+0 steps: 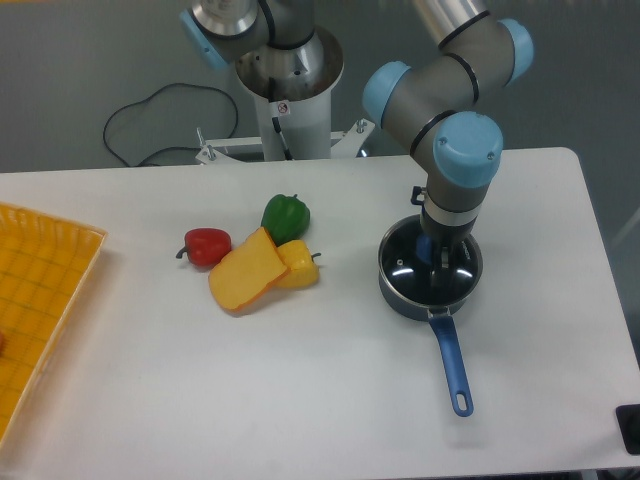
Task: Open the lid
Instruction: 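Lower the gripper onto the blue lid knob and close on it, then lift the glass lid by its knob and move it off the saucepan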
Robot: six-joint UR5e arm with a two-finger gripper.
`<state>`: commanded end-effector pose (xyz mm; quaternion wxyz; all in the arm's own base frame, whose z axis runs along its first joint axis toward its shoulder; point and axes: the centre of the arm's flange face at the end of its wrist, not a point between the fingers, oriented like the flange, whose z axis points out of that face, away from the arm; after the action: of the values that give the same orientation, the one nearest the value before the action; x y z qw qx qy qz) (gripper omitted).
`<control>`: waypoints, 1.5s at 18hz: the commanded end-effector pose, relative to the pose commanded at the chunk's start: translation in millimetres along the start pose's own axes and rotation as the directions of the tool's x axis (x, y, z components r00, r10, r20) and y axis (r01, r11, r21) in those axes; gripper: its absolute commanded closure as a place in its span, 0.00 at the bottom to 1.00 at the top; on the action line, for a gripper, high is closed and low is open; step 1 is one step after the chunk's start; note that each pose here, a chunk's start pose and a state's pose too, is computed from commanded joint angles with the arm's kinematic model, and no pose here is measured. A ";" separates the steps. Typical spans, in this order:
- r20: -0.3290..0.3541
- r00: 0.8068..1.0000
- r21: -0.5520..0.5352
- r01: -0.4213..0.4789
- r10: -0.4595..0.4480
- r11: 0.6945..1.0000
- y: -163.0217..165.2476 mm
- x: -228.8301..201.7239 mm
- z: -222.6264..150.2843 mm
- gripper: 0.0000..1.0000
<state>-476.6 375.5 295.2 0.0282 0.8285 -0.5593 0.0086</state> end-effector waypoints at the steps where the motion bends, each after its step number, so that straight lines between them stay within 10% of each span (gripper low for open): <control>1: -0.001 1.000 -0.001 0.002 -0.002 1.000 0.1 0.1 0.0 0.24; 10: -0.002 1.000 -0.007 0.005 -0.005 1.000 1.4 -0.5 -2.5 0.54; 27: -0.033 0.987 0.012 0.155 -0.155 0.988 -5.8 -17.8 -61.2 0.58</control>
<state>-476.8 397.6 355.2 0.0316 0.8694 -0.4926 0.0238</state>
